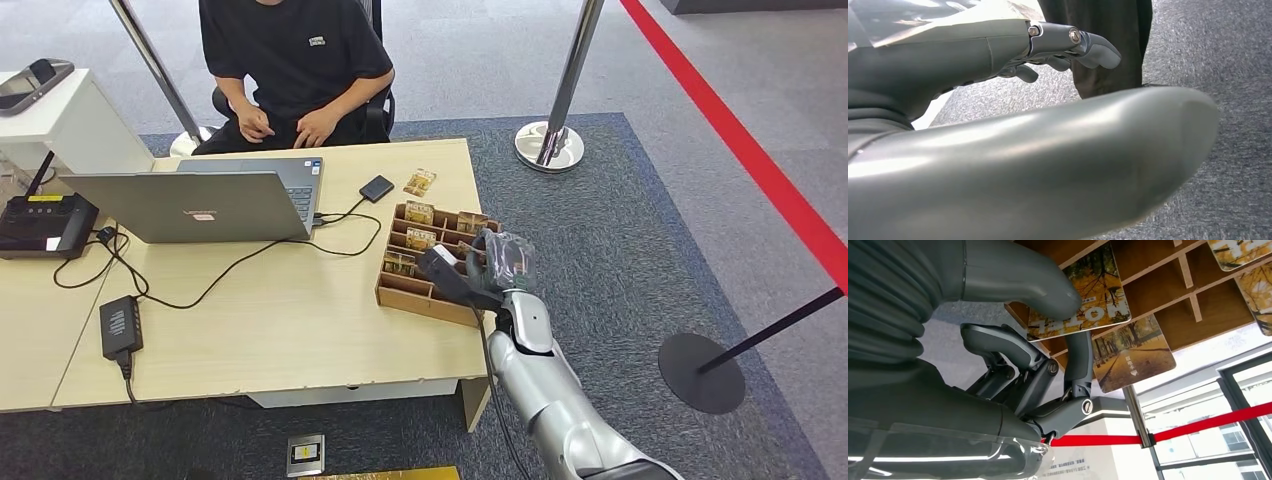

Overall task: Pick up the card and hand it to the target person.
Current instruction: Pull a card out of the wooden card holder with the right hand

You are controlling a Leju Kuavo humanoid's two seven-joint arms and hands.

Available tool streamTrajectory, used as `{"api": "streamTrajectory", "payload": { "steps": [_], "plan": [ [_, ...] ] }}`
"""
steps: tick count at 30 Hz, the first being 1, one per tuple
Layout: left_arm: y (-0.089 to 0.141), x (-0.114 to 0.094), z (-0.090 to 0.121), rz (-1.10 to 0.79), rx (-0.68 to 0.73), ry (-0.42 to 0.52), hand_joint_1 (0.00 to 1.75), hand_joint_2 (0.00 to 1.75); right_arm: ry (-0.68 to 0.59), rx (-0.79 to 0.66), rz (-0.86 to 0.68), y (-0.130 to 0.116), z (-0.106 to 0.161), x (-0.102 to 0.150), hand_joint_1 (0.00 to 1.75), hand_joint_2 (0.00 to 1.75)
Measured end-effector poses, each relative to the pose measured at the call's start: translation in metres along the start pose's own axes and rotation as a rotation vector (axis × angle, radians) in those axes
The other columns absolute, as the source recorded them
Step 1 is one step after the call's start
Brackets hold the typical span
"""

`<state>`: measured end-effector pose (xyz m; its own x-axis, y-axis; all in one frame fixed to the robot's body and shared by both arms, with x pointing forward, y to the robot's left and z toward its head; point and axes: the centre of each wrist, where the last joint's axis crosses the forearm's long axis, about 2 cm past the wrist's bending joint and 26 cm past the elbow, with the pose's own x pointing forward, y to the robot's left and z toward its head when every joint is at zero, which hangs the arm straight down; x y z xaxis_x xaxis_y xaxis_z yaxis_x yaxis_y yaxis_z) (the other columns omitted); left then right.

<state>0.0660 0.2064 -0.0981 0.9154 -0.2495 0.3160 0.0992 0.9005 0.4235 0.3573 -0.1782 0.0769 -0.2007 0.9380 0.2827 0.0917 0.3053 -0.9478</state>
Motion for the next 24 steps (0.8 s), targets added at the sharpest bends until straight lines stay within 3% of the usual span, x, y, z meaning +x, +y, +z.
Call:
{"api": "streamTrajectory", "payload": {
  "steps": [14, 24],
  "plan": [
    [0.0, 0.0, 0.0, 0.002, 0.001, 0.002, 0.0, 0.0, -0.028, -0.044, -0.056, -0.006, -0.003, -0.001, 1.61, 1.75],
    [0.0, -0.002, 0.0, 0.013, 0.009, 0.011, 0.0, 0.0, -0.082, -0.137, -0.119, -0.025, -0.013, 0.007, 1.56, 1.75]
  ]
}}
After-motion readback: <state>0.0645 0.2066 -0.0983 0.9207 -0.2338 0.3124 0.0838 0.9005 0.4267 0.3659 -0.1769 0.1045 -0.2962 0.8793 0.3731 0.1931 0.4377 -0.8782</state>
